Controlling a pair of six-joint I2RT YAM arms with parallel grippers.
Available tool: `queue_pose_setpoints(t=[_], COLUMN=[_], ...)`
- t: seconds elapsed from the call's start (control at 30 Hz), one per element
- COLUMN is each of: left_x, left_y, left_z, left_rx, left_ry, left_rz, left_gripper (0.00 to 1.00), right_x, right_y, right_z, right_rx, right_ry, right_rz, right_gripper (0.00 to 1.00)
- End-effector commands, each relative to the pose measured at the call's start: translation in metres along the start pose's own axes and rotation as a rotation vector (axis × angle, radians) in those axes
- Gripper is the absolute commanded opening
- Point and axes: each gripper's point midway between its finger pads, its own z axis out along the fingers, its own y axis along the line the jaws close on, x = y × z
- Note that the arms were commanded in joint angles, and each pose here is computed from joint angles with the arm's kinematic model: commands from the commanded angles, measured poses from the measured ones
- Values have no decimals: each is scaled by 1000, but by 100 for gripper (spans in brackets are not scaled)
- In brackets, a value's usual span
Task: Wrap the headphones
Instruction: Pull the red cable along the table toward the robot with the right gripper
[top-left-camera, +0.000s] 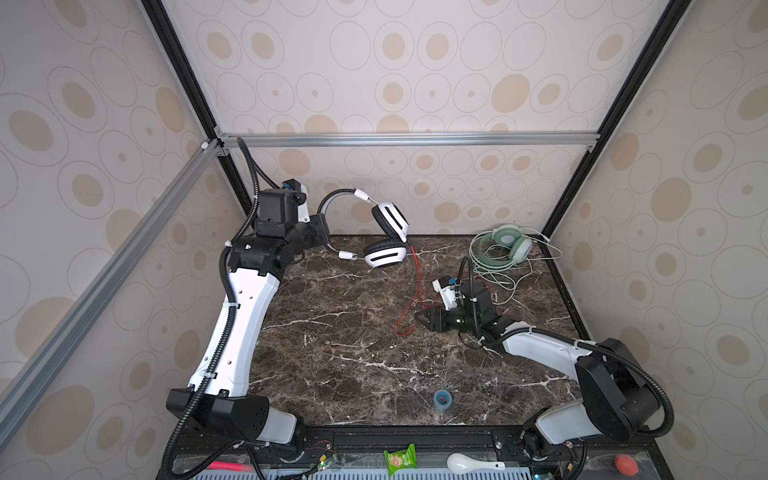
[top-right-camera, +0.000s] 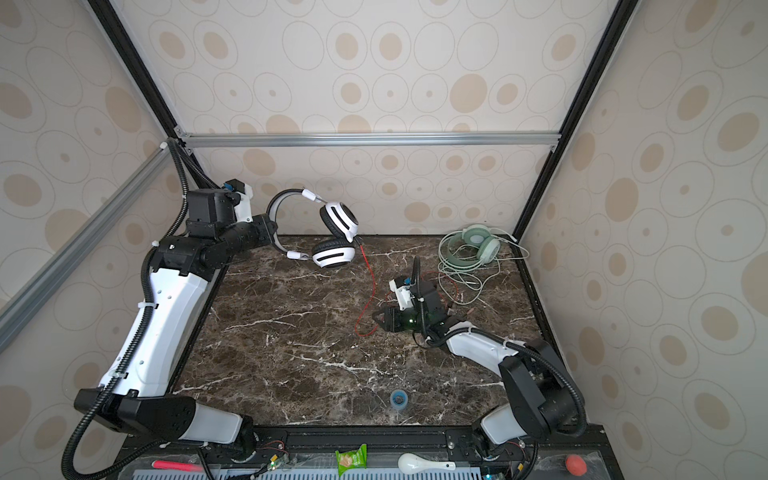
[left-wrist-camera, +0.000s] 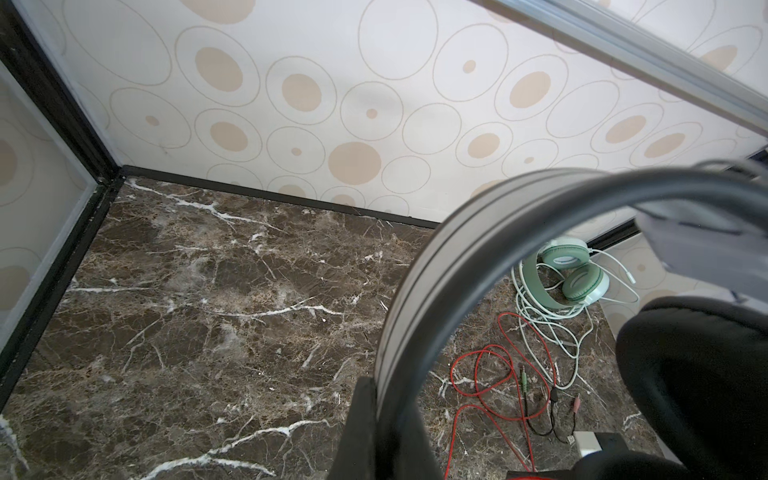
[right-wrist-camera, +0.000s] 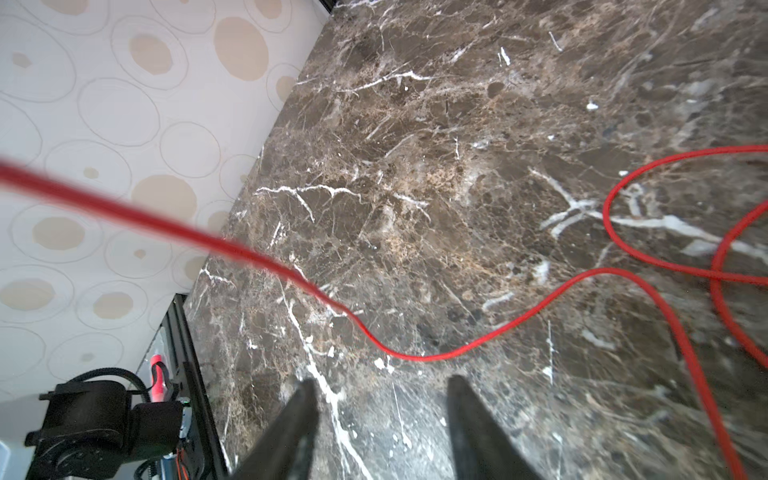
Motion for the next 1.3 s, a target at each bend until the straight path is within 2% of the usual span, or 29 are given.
queue_pose_setpoints(t=[0.0, 0.1, 0.3, 0.4, 0.53, 0.63, 0.87, 1.13, 1.27], left_x=[-25, -22, -19, -14, -9, -3, 5, 8, 14], left_y=[-15, -13, -5, -1, 5, 9, 13, 17, 17], left_z=[-26, -19, -10, -6, -6, -6, -8, -11, -10], left_rx=[75, 83, 67, 61, 45, 35, 31, 13, 27], left_ry=[-112, -89, -58, -41, -39, -42, -53, -51, -45], left_rz=[-35, -50, -84, -107, -115, -119, -131, -102, -108], left_gripper=[0, 0, 0, 0, 0, 0, 0, 0, 0], right_x=[10, 7, 21, 21, 13, 10, 8, 13, 14], right_y=[-2, 5, -4, -23, -37, -52, -100, -115, -119], right_z=[-10, -15, -3, 4, 2, -3, -20, -2, 13], right_rx=[57, 49, 59, 135, 189, 278, 489, 472, 452], right_ry=[91, 111, 177, 208, 171, 179, 259, 349, 373], right_rz=[-120, -217, -366, -354, -296, -272, -215, -193, -156], right_gripper=[78, 84, 85, 84, 84, 84, 84, 79, 68])
